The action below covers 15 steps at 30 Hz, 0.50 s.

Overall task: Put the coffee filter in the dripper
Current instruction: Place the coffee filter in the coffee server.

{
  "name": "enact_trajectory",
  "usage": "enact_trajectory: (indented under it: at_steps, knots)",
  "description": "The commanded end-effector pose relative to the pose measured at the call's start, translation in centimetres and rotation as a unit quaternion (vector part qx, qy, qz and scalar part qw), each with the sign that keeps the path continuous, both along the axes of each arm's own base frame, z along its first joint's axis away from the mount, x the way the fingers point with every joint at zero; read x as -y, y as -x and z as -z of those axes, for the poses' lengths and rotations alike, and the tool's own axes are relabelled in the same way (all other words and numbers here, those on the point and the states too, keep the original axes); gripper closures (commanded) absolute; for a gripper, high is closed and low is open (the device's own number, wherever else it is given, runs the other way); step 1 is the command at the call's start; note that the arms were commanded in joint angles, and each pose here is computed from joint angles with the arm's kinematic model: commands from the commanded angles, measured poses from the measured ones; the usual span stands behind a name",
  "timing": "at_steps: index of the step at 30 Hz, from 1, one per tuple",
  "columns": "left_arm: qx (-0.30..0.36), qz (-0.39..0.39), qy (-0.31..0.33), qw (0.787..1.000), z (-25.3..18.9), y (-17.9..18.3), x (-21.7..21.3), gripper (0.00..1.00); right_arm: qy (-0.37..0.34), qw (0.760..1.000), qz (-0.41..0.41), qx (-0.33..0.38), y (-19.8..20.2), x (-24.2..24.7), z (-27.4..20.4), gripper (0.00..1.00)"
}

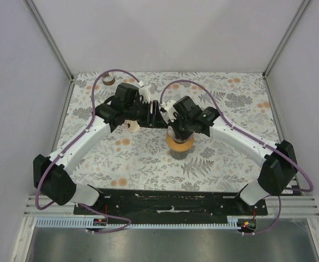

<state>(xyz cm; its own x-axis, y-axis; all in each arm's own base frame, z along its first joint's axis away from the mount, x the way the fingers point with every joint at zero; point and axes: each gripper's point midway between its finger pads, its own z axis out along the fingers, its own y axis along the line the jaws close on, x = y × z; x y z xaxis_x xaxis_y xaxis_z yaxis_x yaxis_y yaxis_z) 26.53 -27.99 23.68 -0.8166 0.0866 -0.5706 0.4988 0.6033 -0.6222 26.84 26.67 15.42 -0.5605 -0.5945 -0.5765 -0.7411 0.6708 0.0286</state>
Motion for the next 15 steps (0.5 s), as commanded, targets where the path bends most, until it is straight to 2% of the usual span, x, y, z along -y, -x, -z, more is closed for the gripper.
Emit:
enact_trajectory:
  at_steps: [1,8,15]
  knots:
    - [0.018,0.019,0.034,0.999,-1.9,0.6,1.0,0.42,-0.028,0.999,0.007,0.019,-1.0,-1.4,-1.8,1.0]
    - [0.02,0.028,0.027,0.999,-1.4,0.9,1.1,0.48,-0.07,0.996,0.011,0.047,-0.5,-1.5,-5.1,1.0]
    - [0.022,0.027,0.016,0.999,-0.6,0.8,1.2,0.54,-0.077,0.995,0.015,0.062,-0.5,-1.1,-6.2,1.0]
